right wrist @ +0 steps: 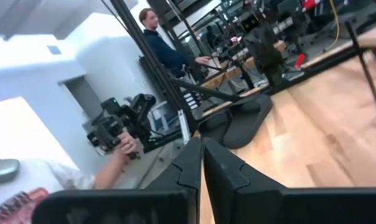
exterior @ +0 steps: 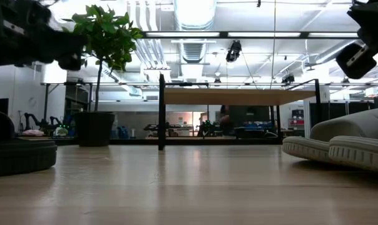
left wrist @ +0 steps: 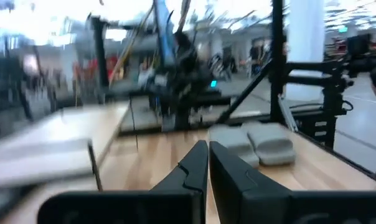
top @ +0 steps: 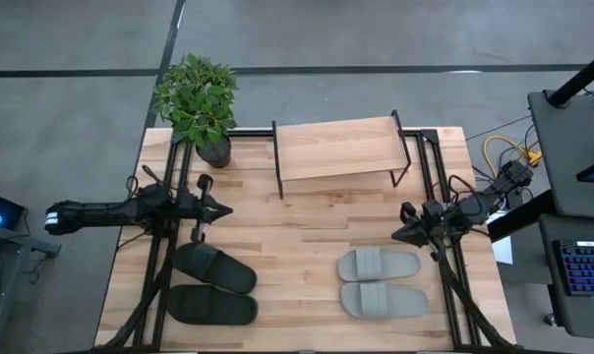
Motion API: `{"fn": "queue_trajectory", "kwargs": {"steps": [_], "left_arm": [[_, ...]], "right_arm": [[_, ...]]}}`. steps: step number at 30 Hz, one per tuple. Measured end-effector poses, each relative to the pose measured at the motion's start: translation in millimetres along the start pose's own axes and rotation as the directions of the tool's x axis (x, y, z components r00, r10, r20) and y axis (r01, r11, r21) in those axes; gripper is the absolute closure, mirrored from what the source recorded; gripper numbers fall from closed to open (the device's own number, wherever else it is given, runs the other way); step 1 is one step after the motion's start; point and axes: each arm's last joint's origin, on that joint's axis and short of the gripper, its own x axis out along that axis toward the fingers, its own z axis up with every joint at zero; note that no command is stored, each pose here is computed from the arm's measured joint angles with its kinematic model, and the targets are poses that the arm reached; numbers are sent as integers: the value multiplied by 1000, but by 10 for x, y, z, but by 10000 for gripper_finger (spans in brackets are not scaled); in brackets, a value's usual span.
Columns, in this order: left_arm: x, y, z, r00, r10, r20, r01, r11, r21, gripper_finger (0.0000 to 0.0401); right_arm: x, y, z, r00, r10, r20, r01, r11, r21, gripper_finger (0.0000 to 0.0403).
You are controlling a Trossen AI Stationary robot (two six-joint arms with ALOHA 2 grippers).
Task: Pick and place slides into the shelf
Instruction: Put the top gray slide on the shelf
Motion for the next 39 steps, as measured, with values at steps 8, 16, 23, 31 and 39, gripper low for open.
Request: {"fn": "queue_trajectory", "kwargs": {"steps": [8, 16, 23, 31, 39], "left_arm": [[-6, 0, 102, 994, -20, 105, 18, 1000, 20, 401], [-6, 0, 103, 994, -19, 107, 17, 1000, 18, 401], [-6, 0, 102, 994, -19, 106, 17, 1000, 15, 401], [-5, 0, 101, 994, -20, 105, 18, 1000, 15, 401], [-6, 0, 102, 994, -20, 106, 19, 1000, 15, 401]], "right_arm": [[17, 56, 81, 996, 50, 80, -41, 993, -114, 330], [115, 139, 201, 979, 3, 204, -6, 1000, 13, 275], [232, 62, 81, 958, -233, 164, 174, 934, 313, 271], [316, 47, -66, 980, -199, 28, 144, 793, 592, 275], [510, 338, 228, 993, -117, 30, 88, 868, 489, 280]]}}
